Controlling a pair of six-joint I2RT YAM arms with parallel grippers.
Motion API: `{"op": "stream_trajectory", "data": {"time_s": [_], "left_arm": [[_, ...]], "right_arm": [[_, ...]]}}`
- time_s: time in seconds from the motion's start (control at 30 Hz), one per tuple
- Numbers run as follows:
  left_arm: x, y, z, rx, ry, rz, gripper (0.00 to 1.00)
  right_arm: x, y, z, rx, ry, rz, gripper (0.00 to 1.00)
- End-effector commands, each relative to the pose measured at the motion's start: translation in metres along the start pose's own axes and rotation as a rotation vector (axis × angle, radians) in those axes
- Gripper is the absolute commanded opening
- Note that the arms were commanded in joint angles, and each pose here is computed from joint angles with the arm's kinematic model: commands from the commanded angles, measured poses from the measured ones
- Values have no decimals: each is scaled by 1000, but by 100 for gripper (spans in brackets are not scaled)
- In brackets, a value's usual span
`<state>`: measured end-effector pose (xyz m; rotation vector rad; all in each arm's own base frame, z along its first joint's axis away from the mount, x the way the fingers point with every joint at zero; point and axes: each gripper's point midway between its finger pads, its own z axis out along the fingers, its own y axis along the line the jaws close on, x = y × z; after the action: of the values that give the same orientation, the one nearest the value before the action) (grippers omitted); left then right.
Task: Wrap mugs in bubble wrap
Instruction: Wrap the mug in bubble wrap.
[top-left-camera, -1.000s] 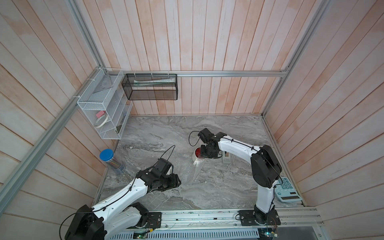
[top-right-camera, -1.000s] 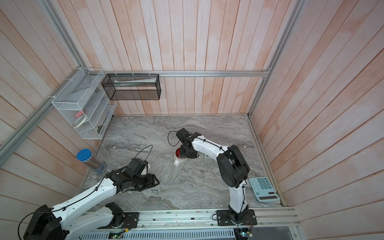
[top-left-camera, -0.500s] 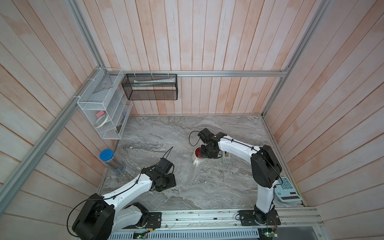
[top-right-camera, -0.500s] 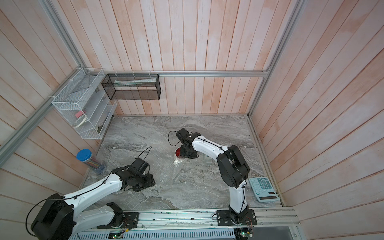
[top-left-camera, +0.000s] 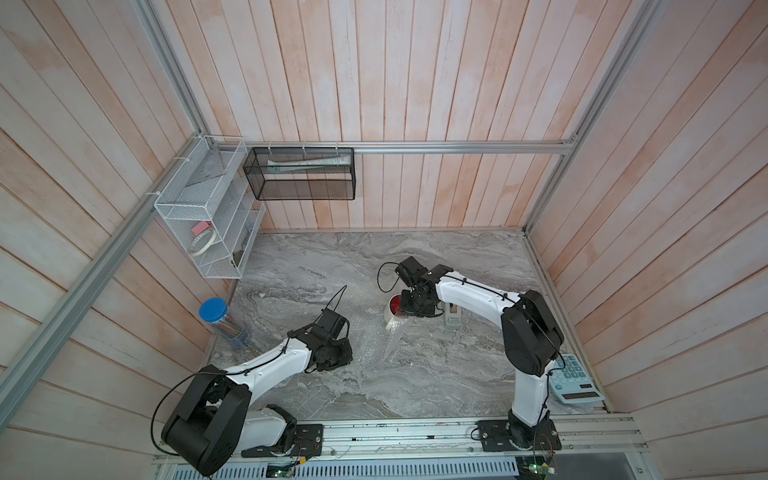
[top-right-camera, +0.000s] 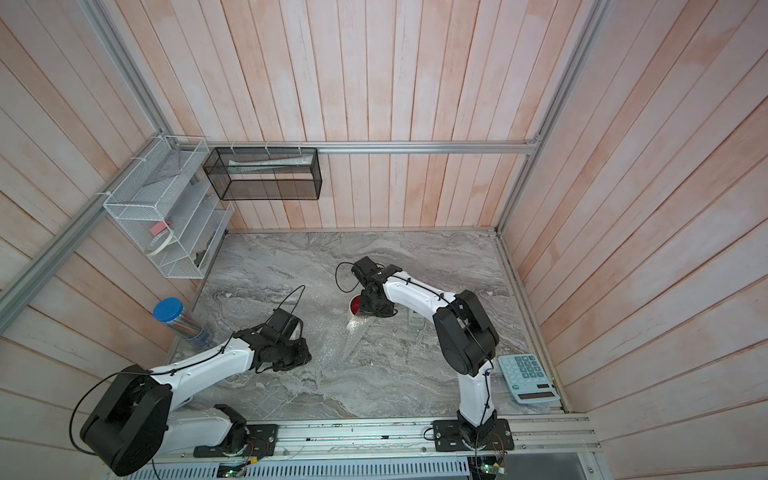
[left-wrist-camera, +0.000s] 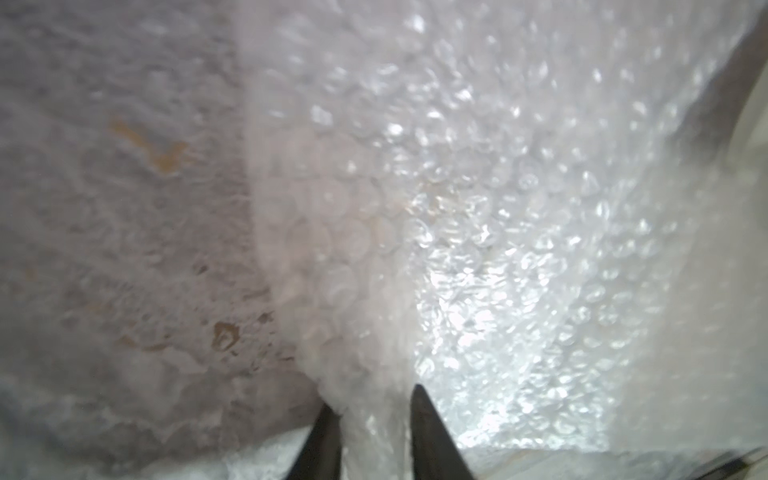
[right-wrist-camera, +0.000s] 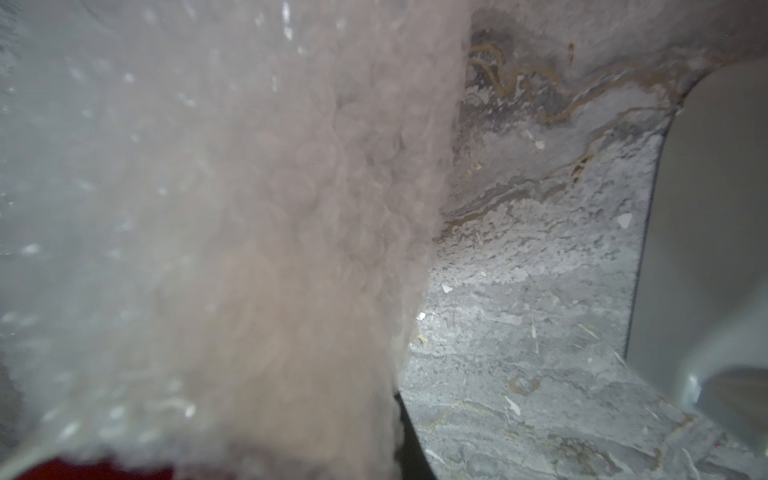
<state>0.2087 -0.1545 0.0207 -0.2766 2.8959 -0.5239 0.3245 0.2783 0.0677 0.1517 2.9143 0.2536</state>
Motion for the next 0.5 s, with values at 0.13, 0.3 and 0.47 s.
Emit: {"op": "stream_trajectory", "data": {"time_s": [0.13,0.3,0.47], "left_arm": [[7,8,-7,-33,17,12,5],[-24,-26,-39,33,-83,56,0],[-47,-85,-64,159,-145,168,0]], "right_arm": [[-3,11,-18,-44,-19,-15,24],[-7,19,-31,-83,-35,-37,32],[-10,32,-43,-149,-49,-73,38]]}}
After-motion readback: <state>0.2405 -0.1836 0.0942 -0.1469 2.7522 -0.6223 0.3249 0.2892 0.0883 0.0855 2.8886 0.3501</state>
